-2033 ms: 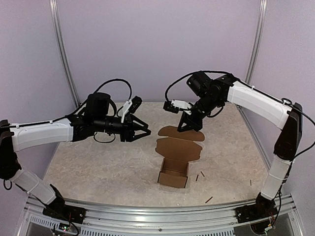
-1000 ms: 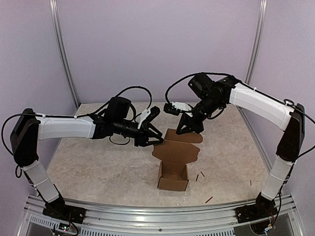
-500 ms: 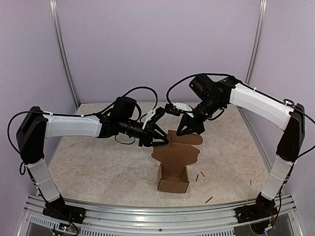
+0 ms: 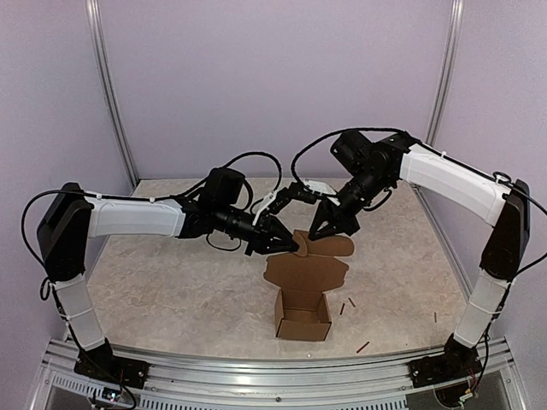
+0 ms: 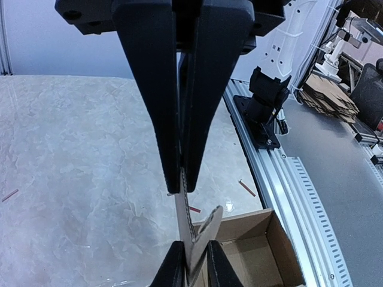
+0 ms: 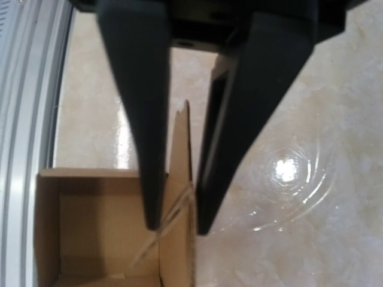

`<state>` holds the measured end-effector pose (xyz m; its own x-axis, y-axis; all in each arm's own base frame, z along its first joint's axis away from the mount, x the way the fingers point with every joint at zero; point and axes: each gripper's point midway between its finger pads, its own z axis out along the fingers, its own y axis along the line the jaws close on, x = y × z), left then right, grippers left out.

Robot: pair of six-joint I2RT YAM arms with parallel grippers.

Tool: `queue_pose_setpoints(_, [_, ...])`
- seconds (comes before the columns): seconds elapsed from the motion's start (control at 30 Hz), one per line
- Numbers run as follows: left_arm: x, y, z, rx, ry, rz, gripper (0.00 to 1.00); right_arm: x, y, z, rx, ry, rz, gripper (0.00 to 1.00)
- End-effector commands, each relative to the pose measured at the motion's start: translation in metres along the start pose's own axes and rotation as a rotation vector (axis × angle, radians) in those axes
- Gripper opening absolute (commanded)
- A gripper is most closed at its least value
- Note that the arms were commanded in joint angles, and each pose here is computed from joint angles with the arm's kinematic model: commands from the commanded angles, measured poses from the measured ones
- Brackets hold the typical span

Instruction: Fold the paper box

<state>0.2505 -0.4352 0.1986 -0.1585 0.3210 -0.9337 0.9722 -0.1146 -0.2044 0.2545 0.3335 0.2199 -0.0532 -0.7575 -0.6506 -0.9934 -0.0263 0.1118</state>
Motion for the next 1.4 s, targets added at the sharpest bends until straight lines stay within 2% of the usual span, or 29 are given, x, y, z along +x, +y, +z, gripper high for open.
queue_pose_setpoints(0.0, [-0.006,0.001,0.007,0.016,-0.011,0.025,0.09,-0.008,0.019,-0.003,-0.068,-0.05,-0.018,0.0])
queue_pose_setpoints(0.1, [-0.007,0.0,0.008,0.03,-0.015,0.019,0.0,-0.007,0.018,-0.002,-0.068,-0.048,-0.016,0.0])
queue_pose_setpoints(0.23, [-0.004,-0.002,0.007,0.029,-0.011,0.008,0.0,-0.009,0.019,-0.01,-0.048,-0.053,-0.011,0.0])
queue_pose_setpoints(0.4, [0.001,-0.009,-0.002,0.011,0.004,0.016,0.0,0.003,0.003,-0.049,0.046,-0.091,0.027,0.2])
queue_pose_setpoints(0.53, [-0.005,-0.017,-0.007,0.002,0.006,0.045,0.0,0.023,-0.013,-0.073,0.119,-0.12,0.073,0.27])
queue_pose_setpoints(0.67, [-0.011,-0.02,-0.012,-0.009,-0.008,0.068,0.0,0.048,-0.026,-0.075,0.168,-0.111,0.139,0.29])
queue_pose_setpoints(0.83, [-0.017,-0.017,-0.019,-0.043,-0.047,0.084,0.0,0.089,-0.036,-0.054,0.213,-0.008,0.207,0.29])
queue_pose_setpoints(1.03, [-0.016,0.001,-0.022,-0.109,-0.047,0.046,0.0,0.075,-0.015,-0.057,0.135,-0.08,0.168,0.29])
queue_pose_setpoints(1.37, [-0.018,0.008,-0.022,-0.119,-0.065,0.025,0.0,0.067,0.0,-0.047,0.033,-0.137,0.169,0.29])
